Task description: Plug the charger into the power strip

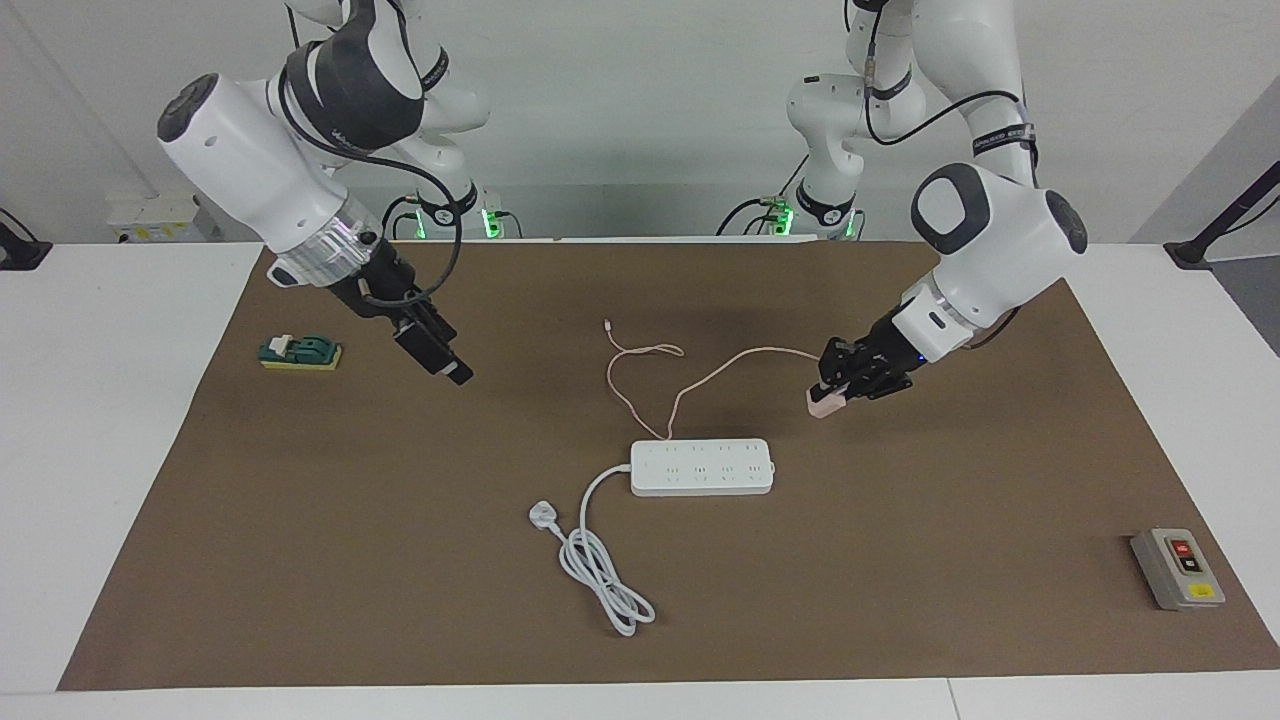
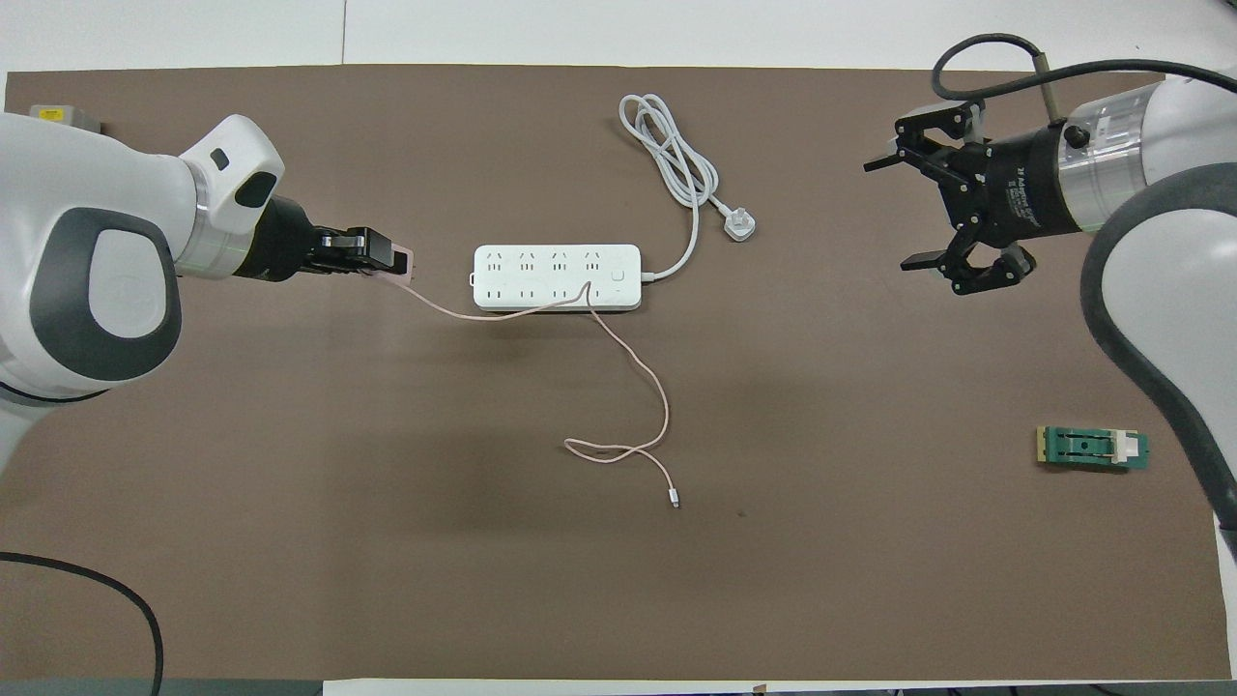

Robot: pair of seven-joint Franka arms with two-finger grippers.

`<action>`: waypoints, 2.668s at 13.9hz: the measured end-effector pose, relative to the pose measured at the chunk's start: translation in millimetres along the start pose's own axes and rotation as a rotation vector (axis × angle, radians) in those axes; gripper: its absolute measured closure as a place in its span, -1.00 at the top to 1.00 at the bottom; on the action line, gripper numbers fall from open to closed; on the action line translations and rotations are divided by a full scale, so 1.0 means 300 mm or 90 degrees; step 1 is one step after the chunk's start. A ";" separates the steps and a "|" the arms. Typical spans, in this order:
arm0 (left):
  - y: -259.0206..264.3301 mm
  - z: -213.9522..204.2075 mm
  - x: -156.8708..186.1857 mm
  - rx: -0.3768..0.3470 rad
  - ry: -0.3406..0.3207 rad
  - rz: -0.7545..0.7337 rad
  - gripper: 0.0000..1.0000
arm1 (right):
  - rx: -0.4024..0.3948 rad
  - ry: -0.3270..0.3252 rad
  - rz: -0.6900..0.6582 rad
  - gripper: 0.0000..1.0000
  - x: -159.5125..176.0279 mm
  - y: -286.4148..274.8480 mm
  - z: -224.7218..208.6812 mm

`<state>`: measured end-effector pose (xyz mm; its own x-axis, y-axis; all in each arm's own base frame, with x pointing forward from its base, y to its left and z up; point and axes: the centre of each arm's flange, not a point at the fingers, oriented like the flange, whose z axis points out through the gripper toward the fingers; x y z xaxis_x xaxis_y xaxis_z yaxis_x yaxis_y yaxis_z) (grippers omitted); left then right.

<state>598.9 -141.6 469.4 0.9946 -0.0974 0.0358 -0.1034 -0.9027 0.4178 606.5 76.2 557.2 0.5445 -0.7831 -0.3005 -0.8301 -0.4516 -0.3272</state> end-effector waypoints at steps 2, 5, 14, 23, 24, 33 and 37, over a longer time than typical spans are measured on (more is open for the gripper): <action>0.026 -0.072 0.000 0.055 -0.024 -0.025 -0.37 | -0.021 0.012 -0.070 1.00 0.016 0.032 -0.042; 0.022 -0.097 -0.004 0.100 -0.035 -0.065 -0.37 | -0.064 0.038 -0.208 1.00 0.035 0.077 -0.099; -0.008 -0.163 0.012 0.149 0.017 -0.184 -0.37 | -0.213 0.079 -0.584 1.00 0.020 0.188 -0.275; -0.017 -0.205 -0.003 0.163 0.052 -0.406 -0.37 | -0.276 0.012 -0.675 1.00 -0.054 0.314 -0.413; -0.038 -0.215 -0.001 0.176 0.070 -0.479 -0.37 | -0.282 0.010 -0.674 1.00 -0.063 0.325 -0.425; 0.085 -0.167 0.014 0.171 0.202 -0.798 -0.37 | -0.287 0.025 -0.665 1.00 -0.041 0.342 -0.447; 0.193 -0.049 -0.019 0.170 0.212 -0.958 -0.37 | -0.286 0.026 -0.664 1.00 -0.038 0.342 -0.448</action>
<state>587.3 -187.3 506.7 0.1340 0.9900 -0.0436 0.9877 -0.1299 0.0870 498.8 -18.6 647.5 0.9978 0.0550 -0.0376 0.0532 -0.9975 -0.0465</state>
